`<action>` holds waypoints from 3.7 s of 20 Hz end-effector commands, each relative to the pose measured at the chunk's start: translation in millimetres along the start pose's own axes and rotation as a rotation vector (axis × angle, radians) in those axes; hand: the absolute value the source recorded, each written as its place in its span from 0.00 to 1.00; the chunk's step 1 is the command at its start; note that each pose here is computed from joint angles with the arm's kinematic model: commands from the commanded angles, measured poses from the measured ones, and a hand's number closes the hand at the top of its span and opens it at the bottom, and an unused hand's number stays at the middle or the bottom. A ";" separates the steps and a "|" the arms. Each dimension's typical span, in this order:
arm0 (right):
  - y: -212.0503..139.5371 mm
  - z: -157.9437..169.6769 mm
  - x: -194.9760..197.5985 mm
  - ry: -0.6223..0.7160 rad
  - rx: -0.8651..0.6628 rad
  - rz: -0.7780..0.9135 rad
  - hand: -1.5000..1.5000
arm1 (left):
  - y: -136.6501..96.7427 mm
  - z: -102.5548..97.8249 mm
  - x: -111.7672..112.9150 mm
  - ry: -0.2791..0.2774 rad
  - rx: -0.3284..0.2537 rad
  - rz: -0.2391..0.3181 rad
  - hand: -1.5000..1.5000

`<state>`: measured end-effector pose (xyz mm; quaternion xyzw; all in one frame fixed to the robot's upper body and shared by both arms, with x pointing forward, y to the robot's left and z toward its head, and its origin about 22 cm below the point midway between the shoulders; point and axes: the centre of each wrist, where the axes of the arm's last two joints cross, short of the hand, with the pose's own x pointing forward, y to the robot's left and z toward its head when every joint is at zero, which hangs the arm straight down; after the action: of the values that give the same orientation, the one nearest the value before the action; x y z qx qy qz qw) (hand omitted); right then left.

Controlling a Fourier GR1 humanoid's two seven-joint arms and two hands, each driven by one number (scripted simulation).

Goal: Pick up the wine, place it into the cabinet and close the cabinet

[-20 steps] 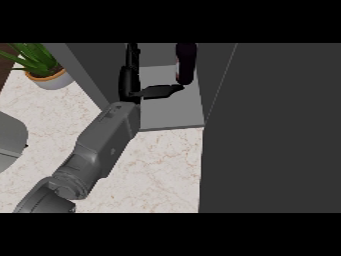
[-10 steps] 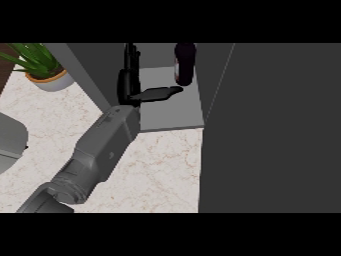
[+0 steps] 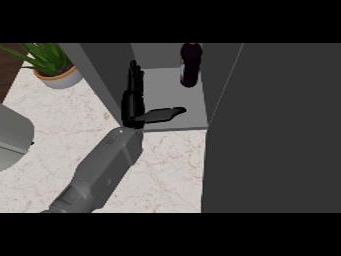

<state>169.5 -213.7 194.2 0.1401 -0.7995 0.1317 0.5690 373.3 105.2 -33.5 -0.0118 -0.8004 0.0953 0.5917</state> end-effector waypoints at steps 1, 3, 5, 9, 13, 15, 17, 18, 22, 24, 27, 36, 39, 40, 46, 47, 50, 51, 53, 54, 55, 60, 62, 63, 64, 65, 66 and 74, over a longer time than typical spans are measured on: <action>-2.8 11.0 13.5 -0.026 -0.020 0.015 0.00 | -22.5 31.1 4.1 0.021 0.002 -0.008 0.00; -11.8 25.1 8.1 -0.034 0.000 0.040 0.00 | -24.7 45.6 3.9 0.024 -0.024 -0.006 0.00; 0.1 21.5 11.1 -0.022 -0.056 0.019 0.00 | -34.6 60.5 13.1 0.001 -0.028 -0.010 0.00; -1.2 24.5 12.0 -0.055 -0.036 0.023 0.00 | -52.0 96.7 27.7 -0.006 -0.049 0.011 0.00; -0.3 21.6 17.9 -0.014 -0.050 0.039 0.00 | -54.4 121.0 42.0 -0.025 -0.058 0.030 0.00; 4.0 37.8 26.3 -0.032 -0.061 0.033 0.00 | -51.4 118.5 51.1 -0.036 -0.055 0.065 0.00; -4.8 23.2 13.9 -0.029 -0.055 0.041 0.00 | -57.0 134.4 60.2 -0.036 -0.035 0.075 0.00; -2.0 26.5 19.5 -0.026 -0.048 0.040 0.00 | -41.4 148.0 71.0 -0.034 -0.025 0.073 0.00; -1.8 23.8 20.6 -0.032 -0.051 0.029 0.00 | -30.5 165.7 85.4 -0.020 0.012 0.054 0.00; 3.5 24.9 20.6 -0.023 -0.046 0.022 0.00 | -24.7 154.1 100.1 -0.031 0.020 0.052 0.00; -1.7 8.6 17.8 -0.035 -0.059 0.020 0.00 | -26.3 189.8 111.8 -0.039 0.008 0.086 0.00; -0.7 15.9 13.4 0.051 0.118 -0.010 1.00 | 15.2 216.4 132.9 -0.045 -0.102 0.121 0.00; -13.8 22.8 2.8 0.063 0.123 0.016 1.00 | 27.3 207.5 147.7 -0.048 -0.125 0.117 0.00; -15.7 25.8 12.1 0.056 0.149 0.026 1.00 | 36.1 196.2 150.2 -0.049 -0.132 0.122 0.00; 6.6 37.4 24.7 0.077 0.214 0.022 1.00 | 71.3 207.3 159.3 -0.056 -0.157 0.094 0.00; 13.7 32.7 11.2 0.083 0.221 -0.046 1.00 | 80.3 207.2 165.0 -0.052 -0.164 0.112 0.00; 16.1 31.1 4.3 0.148 0.247 -0.133 1.00 | 95.5 206.4 163.6 -0.054 -0.139 0.090 0.00; 22.5 30.2 4.4 0.157 0.259 -0.155 1.00 | 91.9 218.7 167.4 -0.044 -0.122 0.107 0.00; 26.9 40.6 12.6 0.182 0.287 -0.134 1.00 | 105.4 212.3 196.9 -0.081 -0.132 0.101 0.00; 36.8 42.8 14.9 0.195 0.287 -0.163 1.00 | 104.5 196.7 176.3 -0.087 -0.102 0.093 0.00; 32.5 45.9 14.9 0.196 0.303 -0.175 1.00 | 116.3 198.5 183.7 -0.087 -0.103 0.097 0.00; 52.5 41.1 17.6 0.140 0.486 -0.080 1.00 | 129.2 195.3 182.6 -0.099 -0.058 0.081 0.00; 59.9 41.0 21.5 0.144 0.487 -0.109 1.00 | 141.6 187.6 196.4 -0.089 -0.065 0.098 0.00; 67.2 43.6 22.4 0.134 0.501 -0.116 1.00 | 155.8 193.0 190.3 -0.095 -0.060 0.098 0.00; 74.0 36.6 15.8 0.139 0.503 -0.124 1.00 | 147.5 199.7 200.3 -0.093 -0.068 0.091 0.00; 79.7 35.0 13.1 0.131 0.530 -0.139 1.00 | 161.7 193.5 202.7 -0.097 -0.075 0.092 0.00; 85.2 39.0 17.8 0.125 0.519 -0.159 1.00 | 167.8 194.6 202.0 -0.098 -0.060 0.071 0.00; 129.9 38.0 14.1 0.131 0.513 -0.213 1.00 | 194.4 180.8 211.2 -0.082 -0.052 0.056 0.00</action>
<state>115.6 -119.7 173.9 0.3412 -0.6523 0.2802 0.6161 117.0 287.2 78.6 -0.0480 -0.8283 0.0893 0.5511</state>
